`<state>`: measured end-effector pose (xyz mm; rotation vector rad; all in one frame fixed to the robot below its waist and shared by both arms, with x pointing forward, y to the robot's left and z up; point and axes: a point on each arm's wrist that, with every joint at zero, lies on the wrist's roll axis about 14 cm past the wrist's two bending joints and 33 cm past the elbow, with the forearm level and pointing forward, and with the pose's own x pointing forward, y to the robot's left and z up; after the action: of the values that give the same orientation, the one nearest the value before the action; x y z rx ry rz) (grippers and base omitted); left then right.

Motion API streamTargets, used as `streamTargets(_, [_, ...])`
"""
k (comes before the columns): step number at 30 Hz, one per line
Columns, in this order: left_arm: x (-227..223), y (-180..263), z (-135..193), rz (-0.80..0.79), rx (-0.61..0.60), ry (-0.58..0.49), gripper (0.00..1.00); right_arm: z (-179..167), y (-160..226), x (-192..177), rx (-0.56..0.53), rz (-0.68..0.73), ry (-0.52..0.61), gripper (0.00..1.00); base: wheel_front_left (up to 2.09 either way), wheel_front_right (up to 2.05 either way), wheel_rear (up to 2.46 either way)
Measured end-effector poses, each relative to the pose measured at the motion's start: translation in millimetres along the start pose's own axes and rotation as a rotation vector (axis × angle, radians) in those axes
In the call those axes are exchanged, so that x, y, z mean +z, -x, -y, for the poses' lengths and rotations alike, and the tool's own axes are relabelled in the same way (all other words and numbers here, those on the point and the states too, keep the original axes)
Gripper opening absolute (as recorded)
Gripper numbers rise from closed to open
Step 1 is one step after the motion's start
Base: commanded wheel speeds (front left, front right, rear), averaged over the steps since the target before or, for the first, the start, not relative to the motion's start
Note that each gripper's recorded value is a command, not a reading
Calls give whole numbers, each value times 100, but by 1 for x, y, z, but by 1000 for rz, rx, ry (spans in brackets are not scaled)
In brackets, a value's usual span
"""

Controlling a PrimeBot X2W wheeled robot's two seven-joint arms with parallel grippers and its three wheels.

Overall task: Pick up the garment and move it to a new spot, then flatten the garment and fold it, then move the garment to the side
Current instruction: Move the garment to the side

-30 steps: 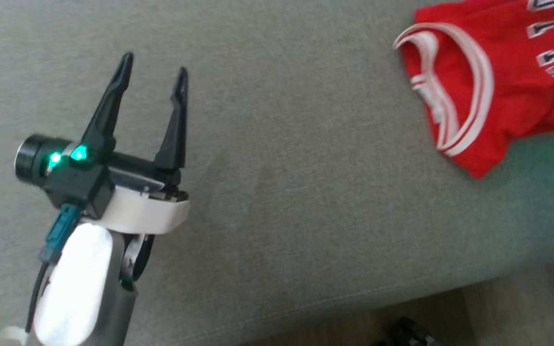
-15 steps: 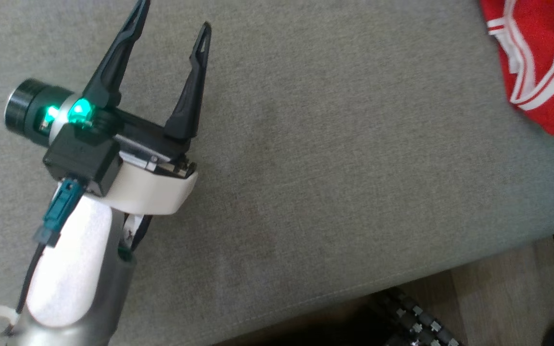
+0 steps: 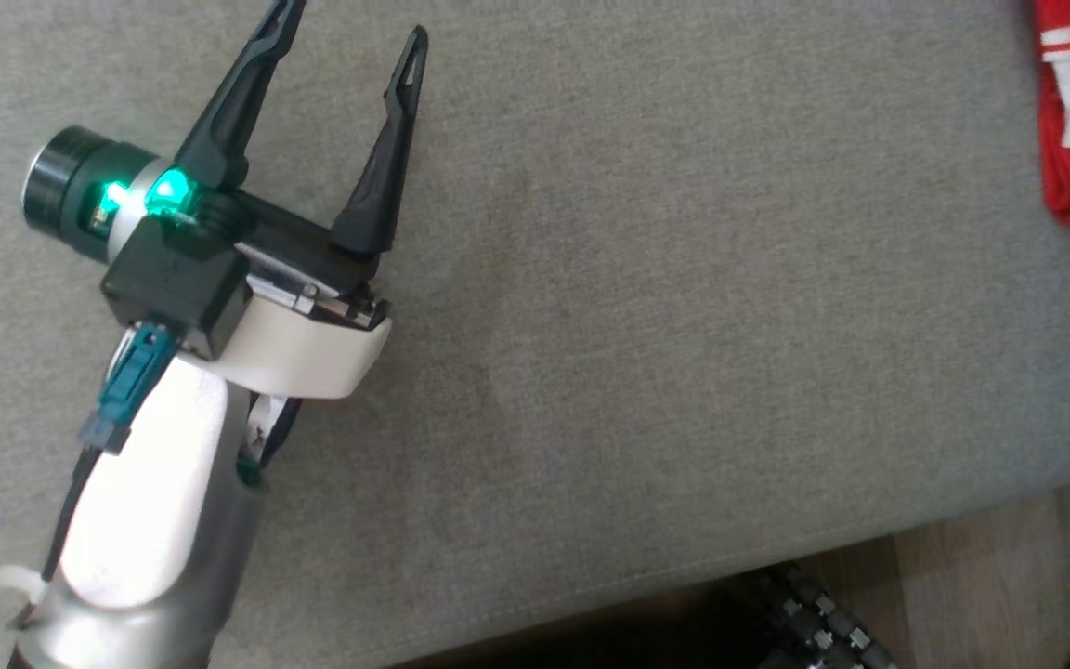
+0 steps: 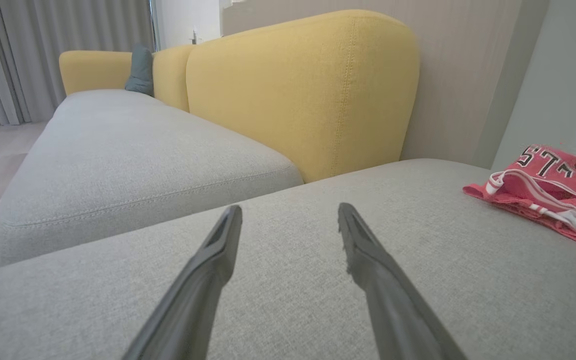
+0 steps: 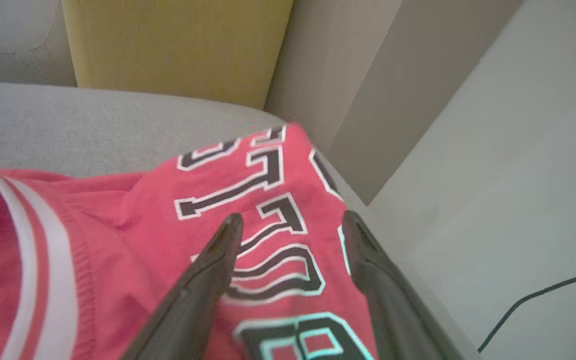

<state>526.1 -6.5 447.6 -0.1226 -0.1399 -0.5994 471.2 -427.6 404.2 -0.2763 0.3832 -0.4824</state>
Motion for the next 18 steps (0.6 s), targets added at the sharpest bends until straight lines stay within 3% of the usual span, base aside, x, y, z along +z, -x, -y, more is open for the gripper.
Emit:
streamTargets(8, [20,20,2,-17,49,-7,100,-14,47,11,26,107,-90,100,0,0,0])
streamTargets(18, [51,75,-13,-44,219,-21,100,-107,121,54,334,241,-200,100,0,0,0])
